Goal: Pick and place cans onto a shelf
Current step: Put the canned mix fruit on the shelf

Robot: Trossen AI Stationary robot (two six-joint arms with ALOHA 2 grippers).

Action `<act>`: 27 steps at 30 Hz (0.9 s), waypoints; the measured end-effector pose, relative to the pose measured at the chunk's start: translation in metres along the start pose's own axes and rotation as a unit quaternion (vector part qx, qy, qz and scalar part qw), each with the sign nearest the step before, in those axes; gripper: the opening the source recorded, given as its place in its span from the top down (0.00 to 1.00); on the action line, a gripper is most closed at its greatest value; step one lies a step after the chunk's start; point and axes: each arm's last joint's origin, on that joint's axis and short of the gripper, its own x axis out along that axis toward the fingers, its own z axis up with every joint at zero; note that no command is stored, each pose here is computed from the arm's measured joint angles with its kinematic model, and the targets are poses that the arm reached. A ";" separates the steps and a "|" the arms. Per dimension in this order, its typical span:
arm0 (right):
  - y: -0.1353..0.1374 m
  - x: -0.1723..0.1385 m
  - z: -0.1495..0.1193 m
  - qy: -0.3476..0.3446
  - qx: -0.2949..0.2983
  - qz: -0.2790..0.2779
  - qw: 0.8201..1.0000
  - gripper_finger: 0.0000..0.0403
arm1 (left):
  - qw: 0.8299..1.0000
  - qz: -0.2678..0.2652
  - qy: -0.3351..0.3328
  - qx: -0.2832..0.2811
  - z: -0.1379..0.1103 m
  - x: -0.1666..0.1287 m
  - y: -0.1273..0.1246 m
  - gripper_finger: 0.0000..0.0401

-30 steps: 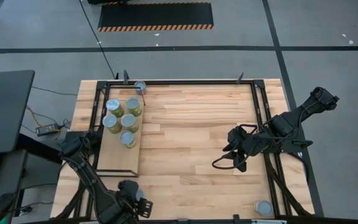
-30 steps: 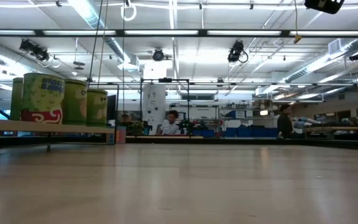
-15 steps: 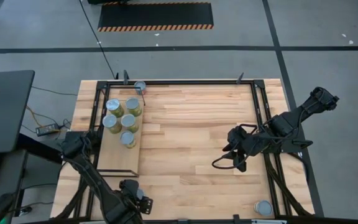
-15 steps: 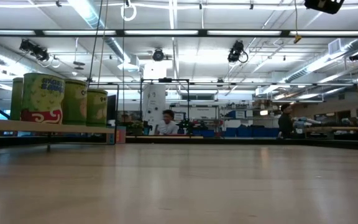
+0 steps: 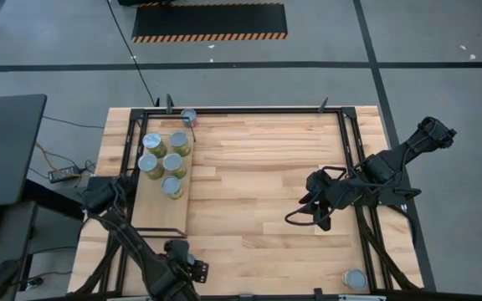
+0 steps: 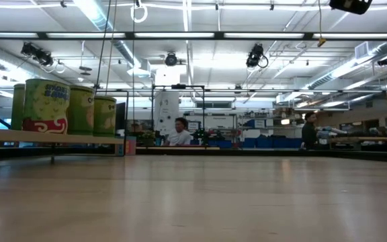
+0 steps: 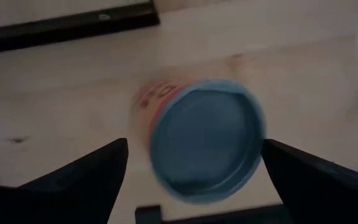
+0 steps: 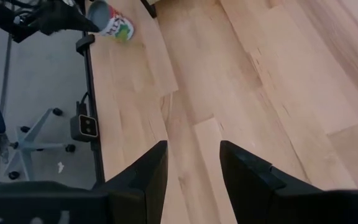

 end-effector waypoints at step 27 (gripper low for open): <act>0.003 0.000 0.003 -0.013 0.015 0.015 1.000 0.62 | 0.999 0.014 -0.038 0.014 0.013 0.011 -0.010 0.06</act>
